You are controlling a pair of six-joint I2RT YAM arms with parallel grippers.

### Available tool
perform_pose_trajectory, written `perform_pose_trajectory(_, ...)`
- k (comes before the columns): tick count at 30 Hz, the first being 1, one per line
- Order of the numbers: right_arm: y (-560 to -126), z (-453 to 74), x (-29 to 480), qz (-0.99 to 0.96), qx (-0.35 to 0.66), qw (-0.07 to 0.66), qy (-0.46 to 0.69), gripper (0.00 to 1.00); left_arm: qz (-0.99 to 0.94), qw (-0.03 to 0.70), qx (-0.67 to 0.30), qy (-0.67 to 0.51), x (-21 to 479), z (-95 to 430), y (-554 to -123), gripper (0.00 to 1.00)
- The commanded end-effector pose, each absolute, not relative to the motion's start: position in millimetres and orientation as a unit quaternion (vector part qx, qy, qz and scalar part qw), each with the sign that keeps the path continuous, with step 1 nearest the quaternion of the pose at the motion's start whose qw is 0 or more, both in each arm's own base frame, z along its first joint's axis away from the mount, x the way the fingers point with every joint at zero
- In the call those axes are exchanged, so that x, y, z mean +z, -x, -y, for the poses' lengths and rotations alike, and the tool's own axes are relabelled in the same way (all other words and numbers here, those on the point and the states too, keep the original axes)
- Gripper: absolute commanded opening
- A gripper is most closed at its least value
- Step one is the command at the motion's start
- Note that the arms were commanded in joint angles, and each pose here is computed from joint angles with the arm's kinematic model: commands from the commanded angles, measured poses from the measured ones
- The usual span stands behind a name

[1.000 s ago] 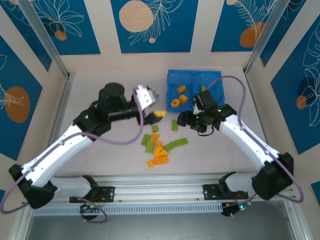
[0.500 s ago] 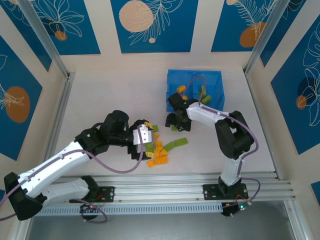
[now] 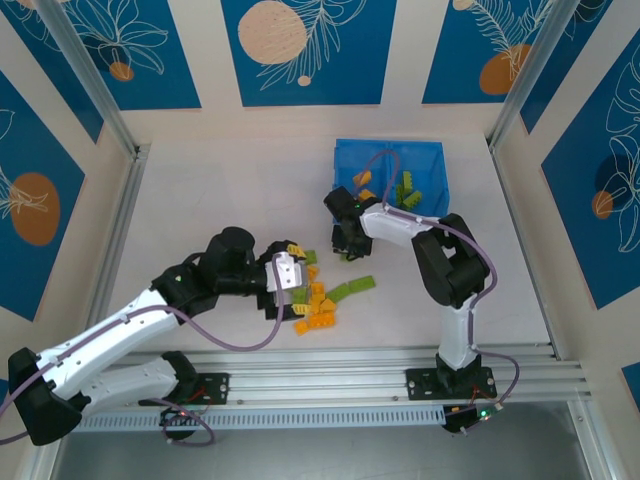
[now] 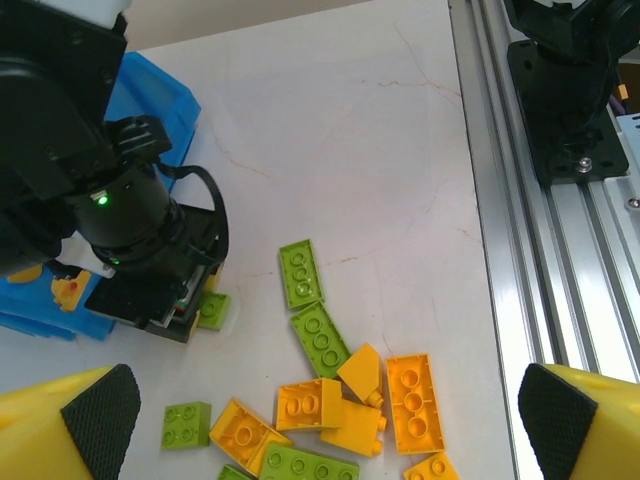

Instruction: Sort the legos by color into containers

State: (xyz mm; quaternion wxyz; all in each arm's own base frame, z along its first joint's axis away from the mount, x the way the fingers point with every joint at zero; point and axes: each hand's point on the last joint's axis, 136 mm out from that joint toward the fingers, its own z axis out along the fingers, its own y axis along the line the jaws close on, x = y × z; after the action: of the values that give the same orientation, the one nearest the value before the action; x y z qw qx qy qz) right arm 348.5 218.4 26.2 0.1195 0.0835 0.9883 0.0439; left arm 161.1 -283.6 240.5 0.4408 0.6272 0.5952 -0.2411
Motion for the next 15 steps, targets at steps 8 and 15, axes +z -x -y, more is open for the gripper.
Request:
perform_pose_trajectory(8,-331.0,-166.6,152.3,-0.956,0.062,0.269,-0.097,0.29,-0.577,0.513,-0.239,-0.589,269.9,294.4,-177.2,1.00)
perform_pose_trajectory(15,-370.9,-91.6,203.6,-0.921,0.024,0.369,-0.125,0.30,-0.607,0.520,-0.225,-0.557,269.1,298.2,-196.4,1.00)
